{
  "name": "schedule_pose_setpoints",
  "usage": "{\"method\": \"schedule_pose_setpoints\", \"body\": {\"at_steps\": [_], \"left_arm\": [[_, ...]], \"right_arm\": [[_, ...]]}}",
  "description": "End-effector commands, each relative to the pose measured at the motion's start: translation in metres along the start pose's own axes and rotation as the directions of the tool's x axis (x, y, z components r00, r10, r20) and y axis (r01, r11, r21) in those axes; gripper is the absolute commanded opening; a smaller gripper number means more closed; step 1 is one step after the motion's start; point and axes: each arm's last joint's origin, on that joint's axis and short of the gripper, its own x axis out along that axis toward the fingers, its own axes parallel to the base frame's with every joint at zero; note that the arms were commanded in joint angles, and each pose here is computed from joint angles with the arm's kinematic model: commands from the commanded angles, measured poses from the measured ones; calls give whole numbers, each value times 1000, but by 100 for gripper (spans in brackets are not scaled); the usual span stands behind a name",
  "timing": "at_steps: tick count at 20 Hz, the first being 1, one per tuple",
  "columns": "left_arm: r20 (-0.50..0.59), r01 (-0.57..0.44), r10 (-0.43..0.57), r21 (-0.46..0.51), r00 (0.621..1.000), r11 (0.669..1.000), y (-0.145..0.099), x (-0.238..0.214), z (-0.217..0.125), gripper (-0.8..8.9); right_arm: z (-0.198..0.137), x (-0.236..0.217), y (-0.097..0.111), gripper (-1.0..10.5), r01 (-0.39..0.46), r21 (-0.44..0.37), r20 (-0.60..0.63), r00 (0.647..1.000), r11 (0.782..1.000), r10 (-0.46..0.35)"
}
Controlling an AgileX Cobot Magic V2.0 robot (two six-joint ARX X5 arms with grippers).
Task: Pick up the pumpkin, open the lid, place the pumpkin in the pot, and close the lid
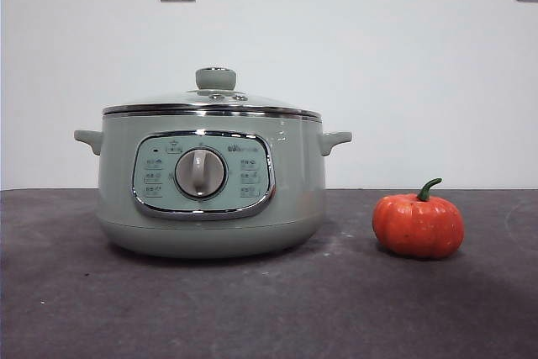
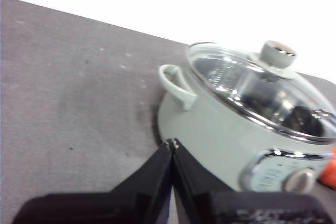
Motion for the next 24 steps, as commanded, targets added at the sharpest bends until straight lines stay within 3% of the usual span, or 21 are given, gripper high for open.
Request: {"method": "schedule_pose_setpoints", "body": {"at_steps": [1,5,10,14,20,24], "left_arm": [[-31,44,-45,-15,999,999,-5,-2,11,-8],[-93,100,-102,-25,990,995,-14,-3,30,-8],[-179,193,-189,5,966,981,-23,1,53,-8],[-255,265,-253,16,933,964,-30,5,71,-8],[-364,322,-286,38,886,946,-37,7,91,-8],[-454,375,-313,52,834,926,-44,3,105,-8]], "right_arm": [[18,0,10,-12,-33,-53,-47,998,998,31],[45,3,25,-12,-79,-118,-168,984,990,59],[75,12,41,-12,-160,-163,-341,935,974,97],[98,18,53,-12,-237,-183,-465,876,954,129],[120,25,69,-12,-306,-238,-607,787,922,105],[124,27,75,-12,-350,-241,-691,717,905,93]]}}
